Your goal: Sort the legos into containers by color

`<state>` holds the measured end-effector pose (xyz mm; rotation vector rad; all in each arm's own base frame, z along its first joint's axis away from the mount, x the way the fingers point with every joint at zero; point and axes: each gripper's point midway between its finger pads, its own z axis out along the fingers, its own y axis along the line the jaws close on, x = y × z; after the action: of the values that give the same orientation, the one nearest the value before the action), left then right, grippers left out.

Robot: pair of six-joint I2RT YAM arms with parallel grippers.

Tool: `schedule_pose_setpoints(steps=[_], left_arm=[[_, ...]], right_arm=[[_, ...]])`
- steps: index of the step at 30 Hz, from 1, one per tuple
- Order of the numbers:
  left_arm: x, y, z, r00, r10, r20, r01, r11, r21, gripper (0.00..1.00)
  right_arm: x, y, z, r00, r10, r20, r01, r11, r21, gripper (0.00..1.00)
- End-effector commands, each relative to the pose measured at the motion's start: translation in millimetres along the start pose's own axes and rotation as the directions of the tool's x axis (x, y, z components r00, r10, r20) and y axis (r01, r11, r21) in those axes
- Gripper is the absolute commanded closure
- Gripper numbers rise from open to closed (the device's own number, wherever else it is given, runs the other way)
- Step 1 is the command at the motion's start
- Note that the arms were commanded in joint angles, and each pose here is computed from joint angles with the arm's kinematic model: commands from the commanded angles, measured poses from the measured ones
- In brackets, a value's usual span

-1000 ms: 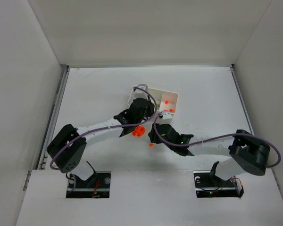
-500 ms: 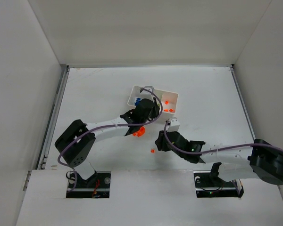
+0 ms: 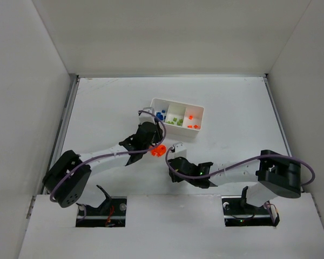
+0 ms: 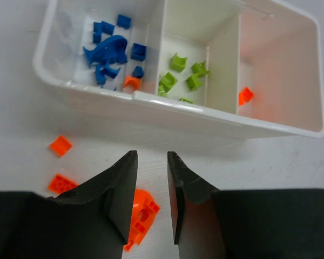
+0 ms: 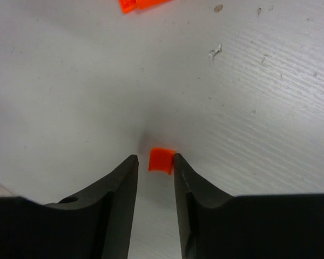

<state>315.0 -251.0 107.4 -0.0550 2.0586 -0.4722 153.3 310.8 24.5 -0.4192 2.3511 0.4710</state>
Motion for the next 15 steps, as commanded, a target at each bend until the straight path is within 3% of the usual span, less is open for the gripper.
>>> schedule_pose_setpoints(steps=[1, 9, 15], left_arm=[[-14.4, 15.0, -13.0, 0.997, -0.040, 0.065, 0.042, 0.999, -0.025, 0.73], [6.0, 36.4, -26.0, 0.999, -0.042, 0.035, 0.044, 0.997, -0.061, 0.68], [18.3, 45.9, -34.0, 0.998, -0.055, 0.019, 0.057, 0.995, -0.079, 0.65]], right_arm=[[-7.3, -1.7, 3.3, 1.000, -0.017, 0.015, 0.016, 0.998, 0.058, 0.64], [1.4, -15.8, 1.4, 0.994, -0.108, -0.021, 0.110, 0.975, 0.191, 0.77], [-10.6, -7.7, -7.4, 0.996, -0.090, 0.017, 0.086, 0.983, 0.162, 0.83]])
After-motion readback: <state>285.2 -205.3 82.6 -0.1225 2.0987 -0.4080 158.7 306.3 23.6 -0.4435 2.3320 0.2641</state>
